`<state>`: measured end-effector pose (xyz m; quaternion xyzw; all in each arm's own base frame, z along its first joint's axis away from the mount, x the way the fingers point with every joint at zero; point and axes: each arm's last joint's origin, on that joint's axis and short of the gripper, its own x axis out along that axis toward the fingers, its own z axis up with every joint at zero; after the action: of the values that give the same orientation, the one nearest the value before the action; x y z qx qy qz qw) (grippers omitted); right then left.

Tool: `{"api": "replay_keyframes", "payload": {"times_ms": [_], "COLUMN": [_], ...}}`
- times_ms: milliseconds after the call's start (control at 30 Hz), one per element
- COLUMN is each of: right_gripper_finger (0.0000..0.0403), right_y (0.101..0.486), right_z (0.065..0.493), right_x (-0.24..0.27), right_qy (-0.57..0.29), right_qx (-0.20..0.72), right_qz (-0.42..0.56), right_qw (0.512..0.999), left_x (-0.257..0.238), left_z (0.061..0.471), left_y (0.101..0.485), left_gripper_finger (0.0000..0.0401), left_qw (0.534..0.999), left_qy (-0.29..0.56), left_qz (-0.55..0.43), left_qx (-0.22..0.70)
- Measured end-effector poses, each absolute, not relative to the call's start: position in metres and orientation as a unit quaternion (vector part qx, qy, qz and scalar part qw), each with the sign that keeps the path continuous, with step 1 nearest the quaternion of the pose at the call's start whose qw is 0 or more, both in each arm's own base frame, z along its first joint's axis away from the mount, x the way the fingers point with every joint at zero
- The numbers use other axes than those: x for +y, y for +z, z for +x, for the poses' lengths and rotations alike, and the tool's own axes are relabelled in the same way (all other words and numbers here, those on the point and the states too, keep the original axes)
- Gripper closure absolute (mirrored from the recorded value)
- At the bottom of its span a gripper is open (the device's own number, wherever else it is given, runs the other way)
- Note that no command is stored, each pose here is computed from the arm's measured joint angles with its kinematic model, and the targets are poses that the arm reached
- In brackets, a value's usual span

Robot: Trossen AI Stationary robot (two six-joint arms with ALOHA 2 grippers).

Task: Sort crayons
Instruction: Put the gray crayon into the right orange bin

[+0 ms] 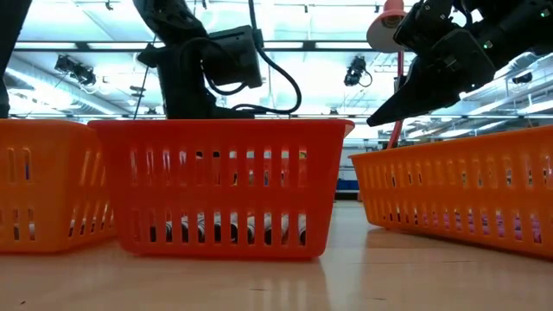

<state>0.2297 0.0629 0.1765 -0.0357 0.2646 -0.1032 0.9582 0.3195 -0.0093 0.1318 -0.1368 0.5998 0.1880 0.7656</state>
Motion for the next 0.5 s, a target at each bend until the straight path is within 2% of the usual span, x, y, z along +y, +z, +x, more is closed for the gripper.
{"api": "replay_keyframes", "payload": {"times_ms": [167,400,500], "right_gripper_finger": [0.0259,0.0259,0.0259], "right_y": [0.176,0.176,0.176], "right_z": [0.23,0.23,0.23], "right_x": [0.063,0.063,0.063], "right_qy": [-0.1,-0.098,-0.098], "right_qx": [0.265,0.266,0.267], "right_qz": [-0.035,-0.038,-0.039], "right_qw": [0.958,0.958,0.958], "left_x": [-0.01,-0.017,-0.029], "left_z": [0.309,0.306,0.309], "left_y": [0.15,0.183,0.194], "left_gripper_finger": [0.0377,0.0373,0.0373], "left_qw": [0.77,0.815,0.848], "left_qy": [0.175,0.158,0.12], "left_qz": [-0.139,-0.13,-0.106], "left_qx": [0.597,0.542,0.505]}}
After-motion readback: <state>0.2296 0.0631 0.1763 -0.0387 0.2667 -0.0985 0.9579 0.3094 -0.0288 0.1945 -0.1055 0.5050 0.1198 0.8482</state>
